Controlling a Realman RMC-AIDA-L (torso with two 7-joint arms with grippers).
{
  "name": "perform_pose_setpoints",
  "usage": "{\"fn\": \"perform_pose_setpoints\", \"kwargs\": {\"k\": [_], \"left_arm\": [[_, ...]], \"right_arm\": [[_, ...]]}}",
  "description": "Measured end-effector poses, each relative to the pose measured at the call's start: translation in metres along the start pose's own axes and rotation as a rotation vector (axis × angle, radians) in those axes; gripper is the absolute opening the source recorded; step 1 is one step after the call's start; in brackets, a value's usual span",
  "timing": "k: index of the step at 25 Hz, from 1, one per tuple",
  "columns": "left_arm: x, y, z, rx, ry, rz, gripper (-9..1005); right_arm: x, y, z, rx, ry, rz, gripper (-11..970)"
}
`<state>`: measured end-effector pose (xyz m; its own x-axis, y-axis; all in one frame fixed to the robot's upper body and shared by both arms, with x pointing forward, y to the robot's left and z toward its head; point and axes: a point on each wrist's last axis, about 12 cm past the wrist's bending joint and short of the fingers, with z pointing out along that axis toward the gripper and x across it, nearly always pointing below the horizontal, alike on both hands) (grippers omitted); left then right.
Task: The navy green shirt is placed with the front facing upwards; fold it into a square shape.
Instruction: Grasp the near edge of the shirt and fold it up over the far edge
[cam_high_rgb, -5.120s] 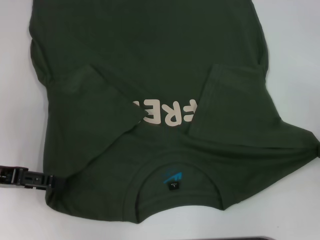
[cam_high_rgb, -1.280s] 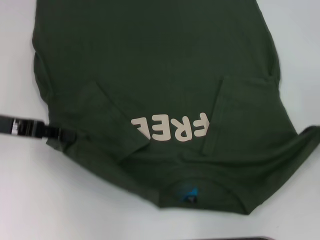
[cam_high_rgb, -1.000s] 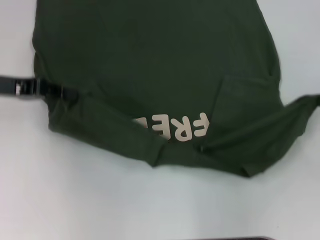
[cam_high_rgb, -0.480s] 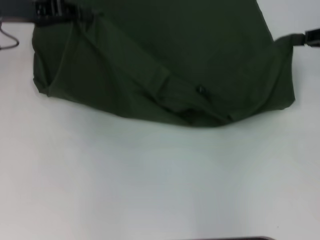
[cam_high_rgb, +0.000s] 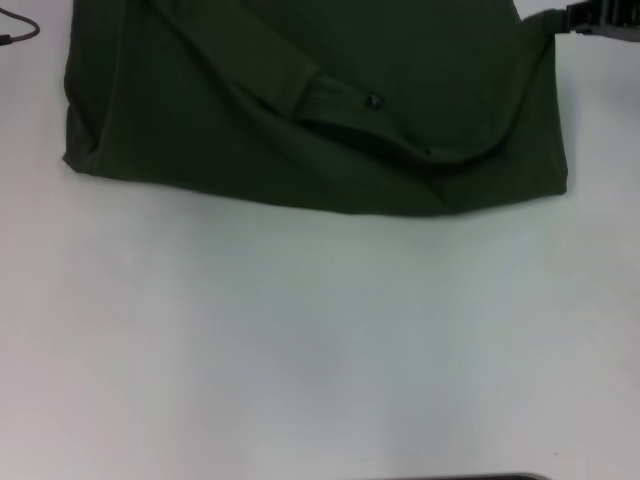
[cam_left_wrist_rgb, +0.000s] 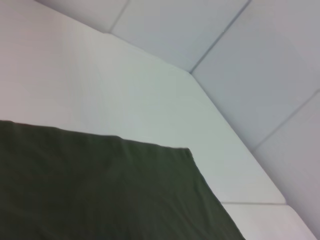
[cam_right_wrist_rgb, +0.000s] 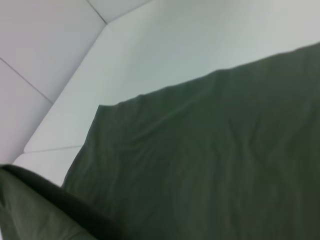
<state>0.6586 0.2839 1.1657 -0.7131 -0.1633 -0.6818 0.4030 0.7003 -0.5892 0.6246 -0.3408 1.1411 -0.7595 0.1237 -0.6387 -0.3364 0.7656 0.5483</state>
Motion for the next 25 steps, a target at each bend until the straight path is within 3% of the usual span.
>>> {"fn": "perform_pose_setpoints", "kwargs": {"k": [12, 25], "left_arm": [[0.000, 0.012, 0.005, -0.096, -0.068, -0.021, 61], [-0.006, 0.015, 0.009, -0.152, -0.110, -0.005, 61]], "right_arm": [[-0.017, 0.003, 0.013, 0.054, -0.077, -0.028, 42], [-0.032, 0.005, 0.018, 0.107, -0.111, -0.063, 42]]}}
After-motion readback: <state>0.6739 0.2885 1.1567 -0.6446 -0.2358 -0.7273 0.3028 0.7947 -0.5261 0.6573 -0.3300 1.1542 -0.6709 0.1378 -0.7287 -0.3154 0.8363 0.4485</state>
